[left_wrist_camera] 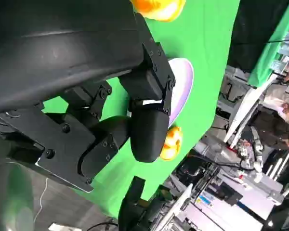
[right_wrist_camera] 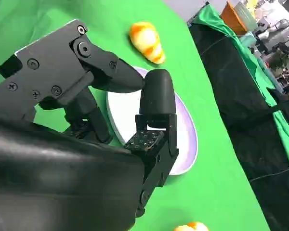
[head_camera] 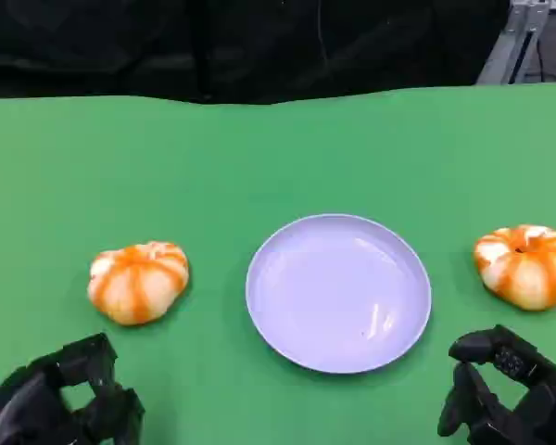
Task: Grasp the bread from the table and place it into the plate.
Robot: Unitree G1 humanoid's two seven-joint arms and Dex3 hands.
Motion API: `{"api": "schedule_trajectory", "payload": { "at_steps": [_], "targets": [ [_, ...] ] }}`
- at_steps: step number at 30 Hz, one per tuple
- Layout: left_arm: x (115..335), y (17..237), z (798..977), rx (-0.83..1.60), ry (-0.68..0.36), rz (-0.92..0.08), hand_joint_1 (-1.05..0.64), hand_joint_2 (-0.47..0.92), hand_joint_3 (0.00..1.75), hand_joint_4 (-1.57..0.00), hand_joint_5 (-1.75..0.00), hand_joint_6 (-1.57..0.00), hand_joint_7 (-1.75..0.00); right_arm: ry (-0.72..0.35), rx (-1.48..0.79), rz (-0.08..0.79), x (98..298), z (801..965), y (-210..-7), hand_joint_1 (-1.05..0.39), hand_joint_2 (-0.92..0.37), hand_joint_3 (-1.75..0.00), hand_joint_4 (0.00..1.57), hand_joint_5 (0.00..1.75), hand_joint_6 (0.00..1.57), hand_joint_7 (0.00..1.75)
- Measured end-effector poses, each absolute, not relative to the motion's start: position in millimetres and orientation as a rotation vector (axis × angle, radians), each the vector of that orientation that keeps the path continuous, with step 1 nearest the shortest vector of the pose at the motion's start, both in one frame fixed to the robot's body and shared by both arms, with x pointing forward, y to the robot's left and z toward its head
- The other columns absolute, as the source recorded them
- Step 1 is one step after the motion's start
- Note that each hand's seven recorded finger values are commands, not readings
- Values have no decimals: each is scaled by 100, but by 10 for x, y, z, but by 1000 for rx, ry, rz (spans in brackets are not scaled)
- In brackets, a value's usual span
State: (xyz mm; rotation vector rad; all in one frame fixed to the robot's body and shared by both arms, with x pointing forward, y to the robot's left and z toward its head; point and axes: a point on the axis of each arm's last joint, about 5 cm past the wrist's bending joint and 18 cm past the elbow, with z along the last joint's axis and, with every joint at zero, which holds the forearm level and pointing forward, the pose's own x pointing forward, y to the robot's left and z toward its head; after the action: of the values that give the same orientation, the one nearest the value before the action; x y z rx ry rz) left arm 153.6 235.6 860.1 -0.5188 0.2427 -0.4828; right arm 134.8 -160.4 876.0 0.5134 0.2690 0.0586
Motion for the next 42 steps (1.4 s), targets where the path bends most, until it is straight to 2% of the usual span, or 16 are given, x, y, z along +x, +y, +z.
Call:
{"api": "schedule_trajectory", "payload": {
  "at_steps": [16, 19, 20, 21, 23, 24, 26, 29, 31, 33, 36, 40, 42],
  "targets": [
    [1537, 2353, 8601, -517, 243, -484, -9, 49, 124, -88, -175, -87, -147, 269, 513, 58, 1349, 8761, -1602, -16, -52, -109, 84, 175, 80, 144],
    [1537, 2351, 8602, -509, 239, -484, -11, 48, 120, -86, -166, -83, -136, 269, 513, 58, 1348, 8761, -1603, -16, -53, -109, 84, 175, 79, 144],
    [1537, 2352, 8603, -503, 237, -484, -27, 71, 73, -81, -126, -80, -94, 269, 513, 58, 1348, 8761, -1603, -16, -52, -109, 84, 175, 80, 144],
    [1537, 2353, 8605, -500, 234, -484, -32, 81, 52, -81, -108, -84, -70, 269, 513, 58, 1349, 8761, -1603, -16, -52, -109, 84, 175, 80, 144],
    [1538, 2361, 8606, -499, 233, -488, -49, 90, 33, -66, -49, -72, -20, 269, 513, 58, 1349, 8761, -1602, -16, -52, -109, 84, 175, 80, 144],
    [1540, 2370, 8608, -498, 233, -495, -52, 91, 30, -64, -39, -70, -12, 269, 512, 59, 1350, 8761, -1602, -16, -52, -109, 84, 175, 80, 144],
    [1545, 2393, 8622, -482, 224, -498, -67, 92, 31, -41, -17, -49, -2, 268, 512, 60, 1353, 8762, -1601, -17, -52, -109, 84, 175, 79, 144],
    [1558, 2431, 8681, -328, 161, -470, -79, 92, 39, -29, -7, -36, 0, 269, 510, 59, 1356, 8764, -1593, -17, -52, -108, 84, 175, 79, 143],
    [1571, 2451, 8749, -150, 91, -435, -83, 92, 42, -27, -5, -34, 0, 269, 507, 59, 1360, 8766, -1591, -17, -53, -107, 84, 175, 80, 142],
    [1583, 2466, 8826, 43, 32, -405, -85, 92, 47, -13, -1, -28, 0, 269, 504, 59, 1362, 8766, -1590, -17, -53, -107, 84, 175, 81, 141],
    [1602, 2469, 8950, 400, -26, -357, -90, 92, 40, -2, 0, -25, 0, 269, 504, 60, 1365, 8768, -1588, -17, -54, -106, 84, 175, 81, 142],
    [1693, 2387, 9053, 791, -97, -289, -92, 92, 33, 0, 0, -26, -1, 269, 500, 61, 1369, 8767, -1585, -17, -55, -106, 84, 175, 80, 142],
    [1784, 2334, 9098, 913, -159, -270, -88, 92, 20, 0, 0, -26, -1, 269, 501, 62, 1378, 8764, -1583, -17, -54, -106, 84, 175, 81, 142]
  ]
}}
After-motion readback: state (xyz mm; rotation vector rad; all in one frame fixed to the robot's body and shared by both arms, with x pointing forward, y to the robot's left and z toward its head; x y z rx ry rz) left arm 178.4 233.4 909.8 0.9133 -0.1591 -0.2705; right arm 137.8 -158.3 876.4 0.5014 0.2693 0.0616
